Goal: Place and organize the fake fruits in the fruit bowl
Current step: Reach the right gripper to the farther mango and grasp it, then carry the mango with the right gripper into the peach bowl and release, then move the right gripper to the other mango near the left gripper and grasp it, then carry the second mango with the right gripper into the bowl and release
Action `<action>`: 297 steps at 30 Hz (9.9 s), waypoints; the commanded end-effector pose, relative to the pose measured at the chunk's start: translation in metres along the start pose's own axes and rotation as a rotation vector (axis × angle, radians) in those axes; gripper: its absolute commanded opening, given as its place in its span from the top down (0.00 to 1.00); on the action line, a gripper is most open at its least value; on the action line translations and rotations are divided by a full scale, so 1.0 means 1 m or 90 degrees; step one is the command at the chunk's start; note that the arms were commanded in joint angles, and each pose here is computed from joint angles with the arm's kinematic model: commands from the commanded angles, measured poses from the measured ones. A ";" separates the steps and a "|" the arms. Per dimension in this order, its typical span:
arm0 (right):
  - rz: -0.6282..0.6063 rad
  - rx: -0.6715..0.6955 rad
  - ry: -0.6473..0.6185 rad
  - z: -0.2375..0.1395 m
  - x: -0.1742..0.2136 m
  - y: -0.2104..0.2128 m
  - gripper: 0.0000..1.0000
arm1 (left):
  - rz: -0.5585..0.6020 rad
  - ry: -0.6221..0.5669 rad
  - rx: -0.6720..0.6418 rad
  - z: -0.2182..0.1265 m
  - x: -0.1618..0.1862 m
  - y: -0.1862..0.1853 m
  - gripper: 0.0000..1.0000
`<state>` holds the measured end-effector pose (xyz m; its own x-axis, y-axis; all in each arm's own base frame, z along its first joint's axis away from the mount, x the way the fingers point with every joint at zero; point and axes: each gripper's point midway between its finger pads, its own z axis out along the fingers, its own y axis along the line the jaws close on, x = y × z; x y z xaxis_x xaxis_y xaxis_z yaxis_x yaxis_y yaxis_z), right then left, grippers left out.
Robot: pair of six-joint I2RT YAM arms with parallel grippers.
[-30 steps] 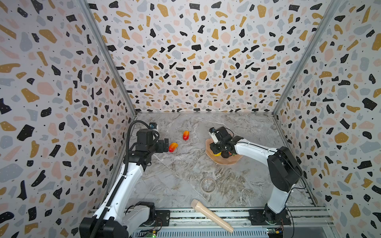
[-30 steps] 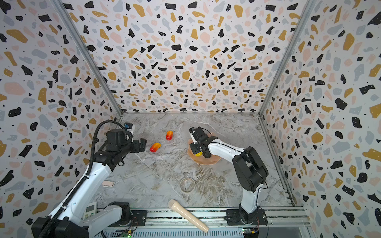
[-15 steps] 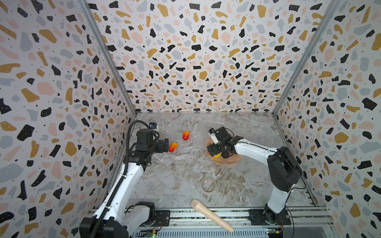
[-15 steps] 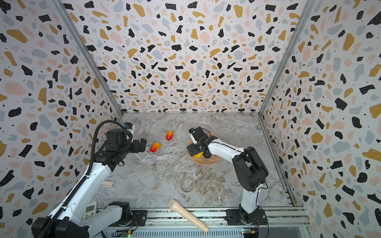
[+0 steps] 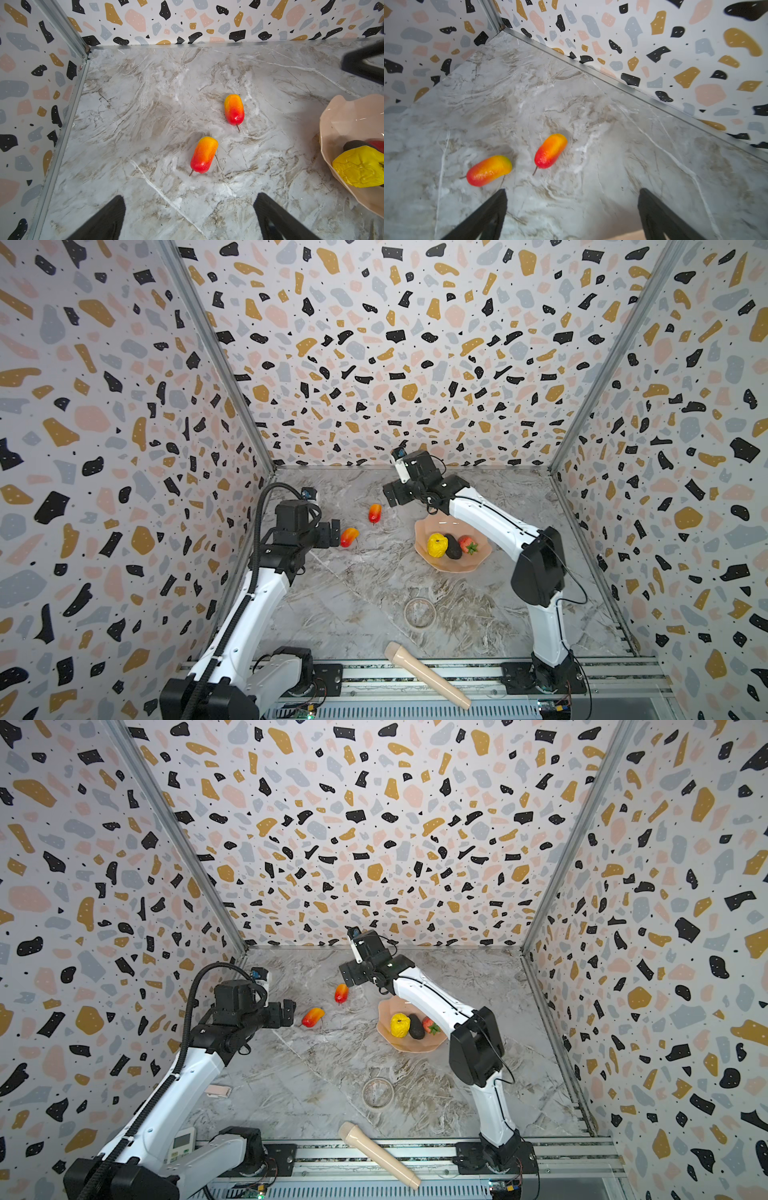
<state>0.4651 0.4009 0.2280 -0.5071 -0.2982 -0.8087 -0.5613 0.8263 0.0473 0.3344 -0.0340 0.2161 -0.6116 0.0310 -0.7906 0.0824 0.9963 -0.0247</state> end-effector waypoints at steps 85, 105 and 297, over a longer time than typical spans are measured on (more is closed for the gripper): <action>0.211 -0.186 -0.007 0.117 0.037 0.079 0.75 | 0.007 -0.035 0.005 -0.010 -0.009 0.000 0.01; -0.178 -0.047 -0.157 -0.120 0.049 -0.101 1.00 | 0.007 -0.029 0.007 -0.007 -0.009 -0.001 0.01; 0.009 -0.120 0.268 -0.078 0.162 -0.118 0.68 | 0.008 -0.053 0.012 -0.018 -0.015 -0.002 0.00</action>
<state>0.3979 0.2187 0.1351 -0.7150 -0.4743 -0.5137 -0.6305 0.7550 0.1803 0.3270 -0.0355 0.2362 -0.5603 0.0260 -0.8279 0.0952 0.9949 -0.0332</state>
